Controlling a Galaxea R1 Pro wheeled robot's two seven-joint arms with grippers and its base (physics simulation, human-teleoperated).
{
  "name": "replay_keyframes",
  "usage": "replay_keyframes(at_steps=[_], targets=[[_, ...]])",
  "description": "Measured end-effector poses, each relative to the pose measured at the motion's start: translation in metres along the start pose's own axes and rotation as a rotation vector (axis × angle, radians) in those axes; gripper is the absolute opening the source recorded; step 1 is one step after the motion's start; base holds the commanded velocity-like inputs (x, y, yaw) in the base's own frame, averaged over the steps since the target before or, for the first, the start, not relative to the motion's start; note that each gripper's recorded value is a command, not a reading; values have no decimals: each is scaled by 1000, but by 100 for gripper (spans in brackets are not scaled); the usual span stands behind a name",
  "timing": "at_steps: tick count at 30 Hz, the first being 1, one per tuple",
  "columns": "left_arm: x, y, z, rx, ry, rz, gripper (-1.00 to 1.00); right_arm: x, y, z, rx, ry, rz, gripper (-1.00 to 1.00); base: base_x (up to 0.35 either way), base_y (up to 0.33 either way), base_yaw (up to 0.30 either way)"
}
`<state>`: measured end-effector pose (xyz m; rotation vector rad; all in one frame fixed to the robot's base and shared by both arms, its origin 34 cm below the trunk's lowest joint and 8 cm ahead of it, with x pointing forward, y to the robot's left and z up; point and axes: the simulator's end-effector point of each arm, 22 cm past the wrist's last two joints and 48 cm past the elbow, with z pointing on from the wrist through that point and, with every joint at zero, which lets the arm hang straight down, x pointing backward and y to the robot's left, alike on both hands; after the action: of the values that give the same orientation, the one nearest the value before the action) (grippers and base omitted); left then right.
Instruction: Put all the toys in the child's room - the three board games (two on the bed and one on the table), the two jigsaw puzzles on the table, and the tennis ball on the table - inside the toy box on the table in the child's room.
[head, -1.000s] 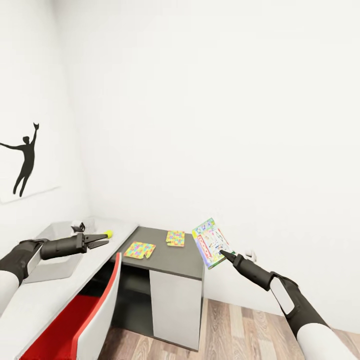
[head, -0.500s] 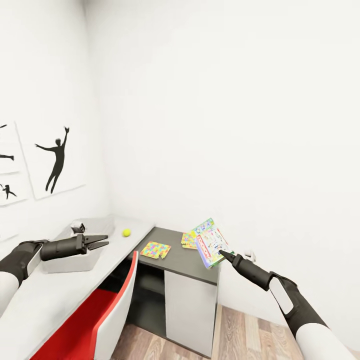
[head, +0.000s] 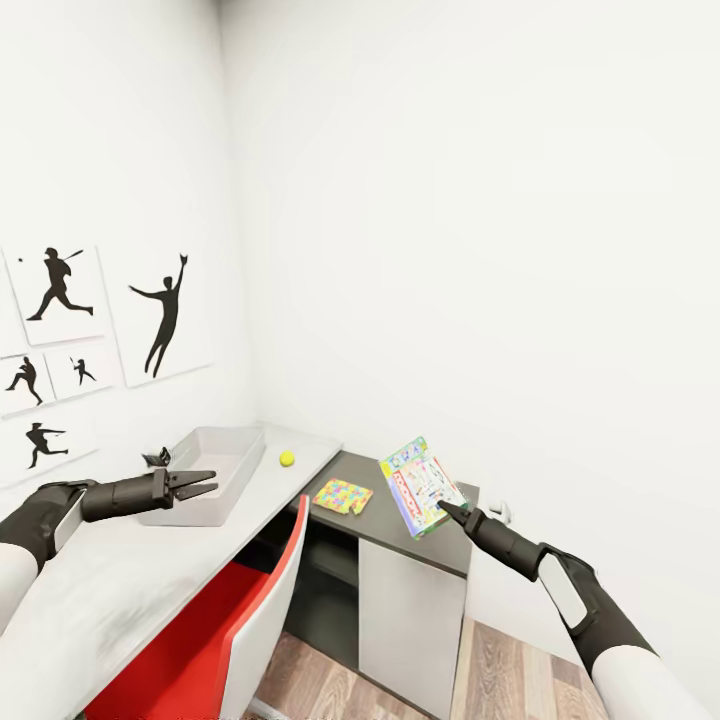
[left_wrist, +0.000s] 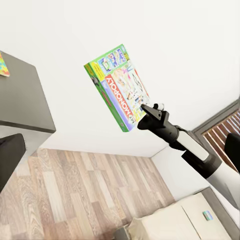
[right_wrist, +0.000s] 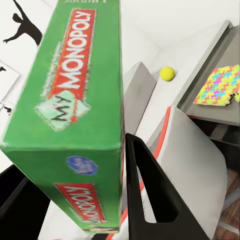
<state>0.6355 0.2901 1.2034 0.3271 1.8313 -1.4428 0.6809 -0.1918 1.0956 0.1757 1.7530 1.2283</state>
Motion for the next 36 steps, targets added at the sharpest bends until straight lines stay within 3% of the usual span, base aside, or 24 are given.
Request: replay_keyframes(at_steps=[12, 23, 36], targets=[[10, 11, 1, -5, 5, -24, 100, 10, -6, 3, 8, 25, 5, -100, 27, -23, 181], [13, 15, 2, -7, 8, -32, 100, 6, -3, 6, -3, 15, -9, -100, 198, -204, 125], [12, 13, 2, -5, 7, -28, 100, 1, 2, 7, -1, 8, -33, -100, 192, -193, 267]])
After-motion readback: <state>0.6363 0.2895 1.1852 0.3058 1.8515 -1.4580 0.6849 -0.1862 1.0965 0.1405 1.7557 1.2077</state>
